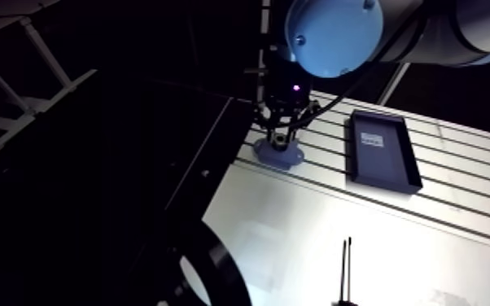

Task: Pick up the bearing and press it into the housing until flush.

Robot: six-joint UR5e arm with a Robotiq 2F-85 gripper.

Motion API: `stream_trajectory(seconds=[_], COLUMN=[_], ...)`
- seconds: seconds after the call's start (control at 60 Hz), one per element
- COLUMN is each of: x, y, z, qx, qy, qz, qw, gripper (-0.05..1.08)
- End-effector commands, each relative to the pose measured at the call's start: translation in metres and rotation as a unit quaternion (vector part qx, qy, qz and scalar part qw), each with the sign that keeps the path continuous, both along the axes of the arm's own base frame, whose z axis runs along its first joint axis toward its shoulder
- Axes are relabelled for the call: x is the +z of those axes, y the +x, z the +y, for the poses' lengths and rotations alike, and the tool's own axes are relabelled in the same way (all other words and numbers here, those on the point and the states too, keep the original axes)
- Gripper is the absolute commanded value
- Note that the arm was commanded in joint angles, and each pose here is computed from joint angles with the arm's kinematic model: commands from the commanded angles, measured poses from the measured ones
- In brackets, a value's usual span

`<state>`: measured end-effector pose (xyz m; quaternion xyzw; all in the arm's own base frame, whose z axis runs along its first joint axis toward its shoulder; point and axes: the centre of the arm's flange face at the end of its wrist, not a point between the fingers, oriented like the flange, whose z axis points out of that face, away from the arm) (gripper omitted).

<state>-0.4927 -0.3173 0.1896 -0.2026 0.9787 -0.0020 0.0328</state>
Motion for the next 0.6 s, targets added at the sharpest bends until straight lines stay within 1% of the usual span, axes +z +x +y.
stream_trajectory(seconds=[0.017,0.483,0.6], x=[0.0006,0.0018,0.0018], y=[0.0001,0.0009,0.0016], z=[-0.0001,0.0011,0.0015], qx=[0.0,-0.001,-0.001], qy=[-0.0005,-0.0004,0.0007], qz=[0.001,0.001,0.0], qw=[1.0,1.0,1.0], gripper=[0.63,0.64,0.64])
